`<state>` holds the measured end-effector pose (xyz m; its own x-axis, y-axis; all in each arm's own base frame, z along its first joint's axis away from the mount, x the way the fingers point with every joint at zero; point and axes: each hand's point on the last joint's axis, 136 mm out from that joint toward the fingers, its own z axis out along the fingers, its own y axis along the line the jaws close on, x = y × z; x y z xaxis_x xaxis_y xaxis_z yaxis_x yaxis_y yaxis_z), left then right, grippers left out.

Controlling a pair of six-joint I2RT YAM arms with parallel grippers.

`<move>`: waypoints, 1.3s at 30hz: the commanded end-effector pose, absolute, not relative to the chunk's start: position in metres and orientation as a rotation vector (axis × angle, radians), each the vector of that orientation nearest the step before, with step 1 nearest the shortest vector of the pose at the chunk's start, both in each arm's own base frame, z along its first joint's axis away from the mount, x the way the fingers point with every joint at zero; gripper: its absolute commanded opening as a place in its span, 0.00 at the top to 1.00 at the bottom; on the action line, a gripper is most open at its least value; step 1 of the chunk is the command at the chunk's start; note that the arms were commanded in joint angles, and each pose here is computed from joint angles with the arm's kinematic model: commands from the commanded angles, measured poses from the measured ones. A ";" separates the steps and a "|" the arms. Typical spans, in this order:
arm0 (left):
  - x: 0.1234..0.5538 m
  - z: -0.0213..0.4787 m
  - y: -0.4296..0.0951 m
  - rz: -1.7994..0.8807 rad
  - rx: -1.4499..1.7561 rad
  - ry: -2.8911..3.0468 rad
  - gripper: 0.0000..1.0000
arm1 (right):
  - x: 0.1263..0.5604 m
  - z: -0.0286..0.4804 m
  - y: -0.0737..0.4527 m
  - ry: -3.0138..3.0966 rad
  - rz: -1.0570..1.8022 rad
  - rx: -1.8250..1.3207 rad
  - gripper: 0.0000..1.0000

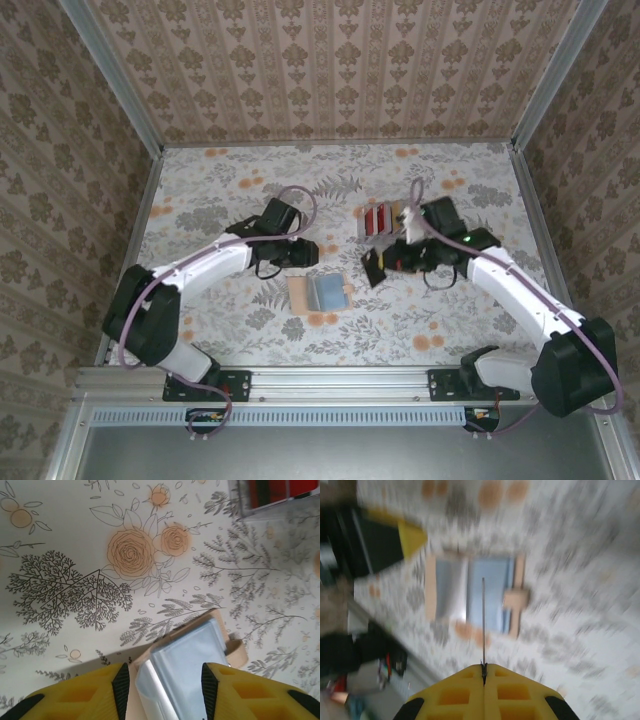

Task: Put the credit cards into the card holder
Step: Rotate the card holder at the center of the table.

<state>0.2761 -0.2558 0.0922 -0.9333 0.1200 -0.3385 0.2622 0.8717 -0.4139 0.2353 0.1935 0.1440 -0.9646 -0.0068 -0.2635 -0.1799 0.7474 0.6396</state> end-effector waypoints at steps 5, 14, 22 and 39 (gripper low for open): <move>0.274 0.069 -0.252 -0.619 0.391 2.824 0.63 | 0.156 0.080 0.196 3.006 1.089 -0.085 0.98; 0.250 0.048 -0.233 -0.603 0.322 2.876 0.67 | 0.179 0.059 0.218 2.964 1.117 -0.037 0.98; 0.224 0.032 -0.211 -0.606 0.174 2.884 0.69 | 0.220 0.050 0.233 2.919 1.042 -0.025 0.99; 0.182 0.033 -0.216 -0.707 0.026 2.810 0.67 | 0.287 0.049 0.277 2.881 1.073 -0.121 0.99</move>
<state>0.1810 -0.2125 0.0312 -0.9735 0.0265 -0.2270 0.1265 0.8898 -0.4384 0.2813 0.2624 0.0459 -0.9964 -0.0093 -0.0845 -0.0600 0.7817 0.6208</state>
